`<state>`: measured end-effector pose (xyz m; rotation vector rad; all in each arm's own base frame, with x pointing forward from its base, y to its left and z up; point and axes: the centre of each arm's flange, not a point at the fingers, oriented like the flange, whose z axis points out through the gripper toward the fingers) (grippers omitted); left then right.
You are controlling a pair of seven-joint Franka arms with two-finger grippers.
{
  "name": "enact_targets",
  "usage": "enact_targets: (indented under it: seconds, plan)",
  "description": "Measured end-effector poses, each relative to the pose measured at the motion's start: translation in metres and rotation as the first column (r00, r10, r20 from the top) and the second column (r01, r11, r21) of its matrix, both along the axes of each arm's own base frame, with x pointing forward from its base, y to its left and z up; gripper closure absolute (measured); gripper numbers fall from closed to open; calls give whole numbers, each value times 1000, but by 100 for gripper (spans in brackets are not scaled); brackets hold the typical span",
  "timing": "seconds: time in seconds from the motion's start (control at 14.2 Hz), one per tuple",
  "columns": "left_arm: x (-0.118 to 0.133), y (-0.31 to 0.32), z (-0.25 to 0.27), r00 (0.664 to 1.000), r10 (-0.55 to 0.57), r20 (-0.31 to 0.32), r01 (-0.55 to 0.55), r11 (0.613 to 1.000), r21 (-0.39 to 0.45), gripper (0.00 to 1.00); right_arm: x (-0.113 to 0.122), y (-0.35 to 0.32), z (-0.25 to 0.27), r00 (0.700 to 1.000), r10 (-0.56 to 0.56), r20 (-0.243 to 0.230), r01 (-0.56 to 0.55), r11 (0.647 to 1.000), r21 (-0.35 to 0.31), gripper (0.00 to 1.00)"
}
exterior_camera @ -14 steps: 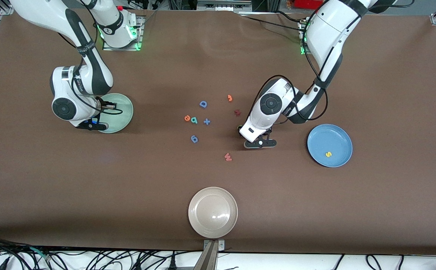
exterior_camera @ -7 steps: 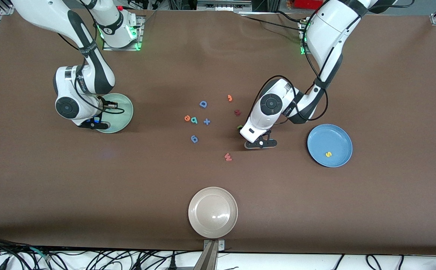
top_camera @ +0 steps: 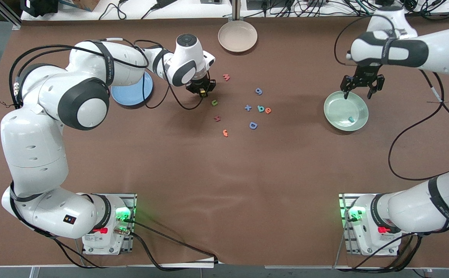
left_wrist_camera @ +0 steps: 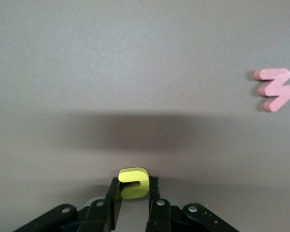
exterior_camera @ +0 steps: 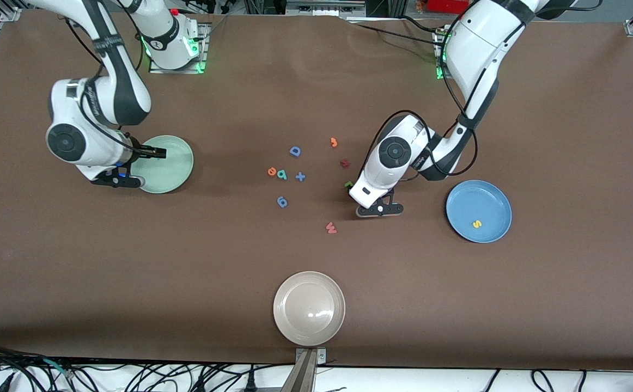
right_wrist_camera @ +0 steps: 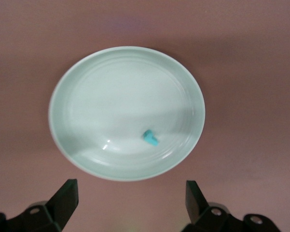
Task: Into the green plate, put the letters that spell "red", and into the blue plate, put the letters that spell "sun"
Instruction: 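Place the yellow u on the blue plate with the left gripper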
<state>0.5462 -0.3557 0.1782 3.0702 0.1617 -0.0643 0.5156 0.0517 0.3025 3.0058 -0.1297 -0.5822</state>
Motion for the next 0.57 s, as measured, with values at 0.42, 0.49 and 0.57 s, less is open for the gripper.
enact_targets:
  seconds: [0.42, 0.49, 0.57]
  plan:
    - [26, 42, 53, 997, -70, -38, 73, 995, 72, 73, 31, 68, 94, 995, -90, 29, 89, 996, 24, 1]
    - [33, 60, 62, 993, -107, -51, 111, 991, 79, 73, 29, 87, 96, 992, -123, 27, 122, 992, 38, 1]
    - [39, 79, 70, 986, -148, -70, 154, 984, 86, 73, 26, 105, 96, 986, -164, 16, 162, 985, 58, 1]
